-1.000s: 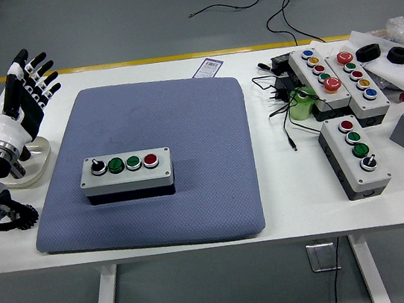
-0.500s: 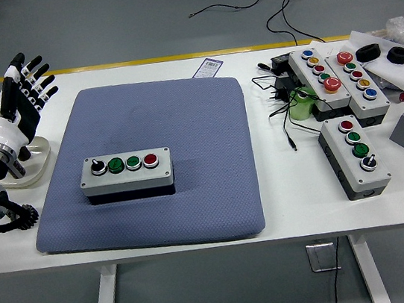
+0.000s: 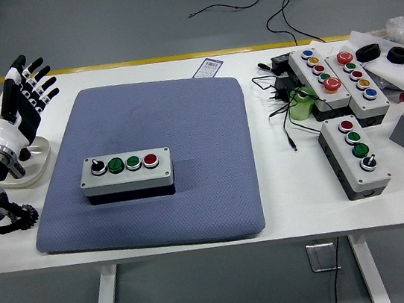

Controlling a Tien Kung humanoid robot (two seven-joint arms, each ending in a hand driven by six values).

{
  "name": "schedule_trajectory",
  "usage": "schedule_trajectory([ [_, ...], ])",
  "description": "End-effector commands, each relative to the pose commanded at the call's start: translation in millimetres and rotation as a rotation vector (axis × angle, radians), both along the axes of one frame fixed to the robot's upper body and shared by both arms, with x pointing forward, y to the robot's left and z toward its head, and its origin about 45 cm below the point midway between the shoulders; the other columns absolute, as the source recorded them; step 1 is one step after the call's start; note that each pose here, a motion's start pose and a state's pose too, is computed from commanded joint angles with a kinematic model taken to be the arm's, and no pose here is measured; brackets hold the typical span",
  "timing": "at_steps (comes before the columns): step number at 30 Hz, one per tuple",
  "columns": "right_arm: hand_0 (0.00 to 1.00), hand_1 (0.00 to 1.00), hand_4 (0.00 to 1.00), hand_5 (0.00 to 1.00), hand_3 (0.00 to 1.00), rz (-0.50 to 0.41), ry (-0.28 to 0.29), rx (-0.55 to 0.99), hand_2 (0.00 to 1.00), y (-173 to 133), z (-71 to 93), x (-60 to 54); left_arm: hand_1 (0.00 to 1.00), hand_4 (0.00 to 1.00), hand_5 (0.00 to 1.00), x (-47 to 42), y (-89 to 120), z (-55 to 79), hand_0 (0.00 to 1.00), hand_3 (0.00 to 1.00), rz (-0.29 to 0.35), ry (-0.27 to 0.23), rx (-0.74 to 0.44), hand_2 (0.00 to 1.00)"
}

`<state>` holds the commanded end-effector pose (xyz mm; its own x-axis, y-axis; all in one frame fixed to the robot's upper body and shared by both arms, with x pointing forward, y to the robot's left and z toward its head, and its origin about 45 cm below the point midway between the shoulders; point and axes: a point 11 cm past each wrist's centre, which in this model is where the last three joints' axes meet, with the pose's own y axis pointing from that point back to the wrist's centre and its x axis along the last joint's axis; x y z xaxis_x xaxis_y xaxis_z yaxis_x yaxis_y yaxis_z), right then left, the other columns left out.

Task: Pick up the button,place it on the desk,press the button,press the button

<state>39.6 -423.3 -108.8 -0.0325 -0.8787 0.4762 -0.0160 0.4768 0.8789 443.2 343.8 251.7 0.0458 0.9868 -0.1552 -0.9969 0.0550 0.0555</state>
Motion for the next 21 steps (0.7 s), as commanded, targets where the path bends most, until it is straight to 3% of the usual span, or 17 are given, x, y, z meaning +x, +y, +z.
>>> schedule_trajectory([
  [21,0.533,0.657,0.305,0.152,0.624,-0.005,0.008,-0.011,0.705,-2.9,0.6,-5.0,0.906,0.645,0.998,-2.6,6.6,-0.9,0.886,0.953,0.012,0.002,0.001,0.942],
])
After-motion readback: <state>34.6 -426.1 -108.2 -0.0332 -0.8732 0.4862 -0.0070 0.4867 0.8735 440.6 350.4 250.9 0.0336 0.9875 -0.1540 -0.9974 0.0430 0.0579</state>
